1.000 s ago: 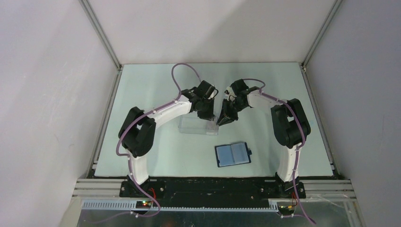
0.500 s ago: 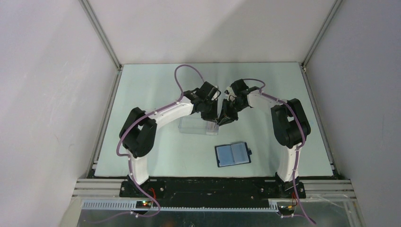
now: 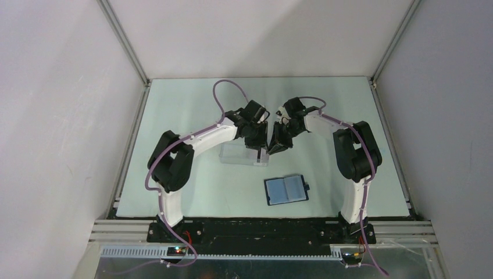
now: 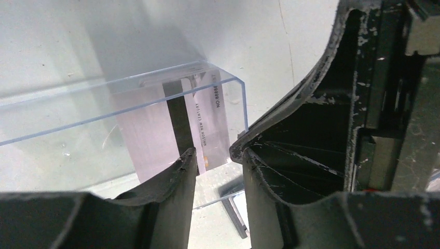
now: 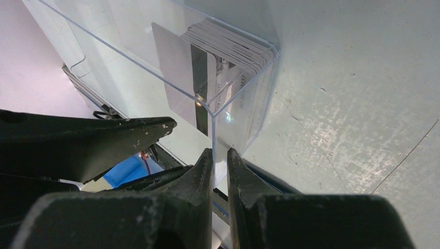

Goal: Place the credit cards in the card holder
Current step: Pick up the credit card from the storage box.

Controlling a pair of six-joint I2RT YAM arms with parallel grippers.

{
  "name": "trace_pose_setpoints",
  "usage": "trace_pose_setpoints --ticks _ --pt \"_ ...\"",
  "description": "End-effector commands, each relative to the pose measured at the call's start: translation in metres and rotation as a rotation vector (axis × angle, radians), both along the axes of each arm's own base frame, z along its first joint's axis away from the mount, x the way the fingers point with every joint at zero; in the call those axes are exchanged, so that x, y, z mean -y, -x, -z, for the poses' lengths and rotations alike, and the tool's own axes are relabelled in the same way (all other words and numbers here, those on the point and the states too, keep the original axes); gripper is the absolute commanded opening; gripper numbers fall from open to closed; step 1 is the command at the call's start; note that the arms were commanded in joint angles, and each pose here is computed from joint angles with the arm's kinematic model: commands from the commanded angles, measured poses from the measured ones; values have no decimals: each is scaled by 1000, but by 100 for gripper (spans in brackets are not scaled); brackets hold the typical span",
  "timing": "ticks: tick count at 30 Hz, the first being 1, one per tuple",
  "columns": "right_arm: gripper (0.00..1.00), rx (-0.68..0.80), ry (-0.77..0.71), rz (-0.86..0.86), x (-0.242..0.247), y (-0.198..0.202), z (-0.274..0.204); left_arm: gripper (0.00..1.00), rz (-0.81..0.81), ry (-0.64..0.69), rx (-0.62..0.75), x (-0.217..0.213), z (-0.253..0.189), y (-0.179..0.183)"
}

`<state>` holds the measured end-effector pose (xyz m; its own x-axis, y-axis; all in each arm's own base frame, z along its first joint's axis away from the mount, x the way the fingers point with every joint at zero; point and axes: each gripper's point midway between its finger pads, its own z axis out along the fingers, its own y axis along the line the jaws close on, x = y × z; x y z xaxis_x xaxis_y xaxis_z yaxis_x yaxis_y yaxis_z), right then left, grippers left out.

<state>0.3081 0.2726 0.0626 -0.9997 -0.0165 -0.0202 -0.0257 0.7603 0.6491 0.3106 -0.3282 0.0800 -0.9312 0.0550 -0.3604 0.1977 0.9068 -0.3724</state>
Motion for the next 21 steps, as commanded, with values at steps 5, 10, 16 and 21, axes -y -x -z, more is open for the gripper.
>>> trace_pose_setpoints --ticks 5,10,16,21 --pt "15 -10 39 -25 -2 6 13 49 13 31 -12 11 2 -2" --pt "16 5 33 -24 -2 5 8 56 -29 43 27 -4 -16 -10" --pt "23 82 30 -4 1 -2 -17 62 -55 128 70 -26 -48 -19" --pt "36 204 92 18 10 -17 -48 63 -72 196 64 -45 -52 -23"
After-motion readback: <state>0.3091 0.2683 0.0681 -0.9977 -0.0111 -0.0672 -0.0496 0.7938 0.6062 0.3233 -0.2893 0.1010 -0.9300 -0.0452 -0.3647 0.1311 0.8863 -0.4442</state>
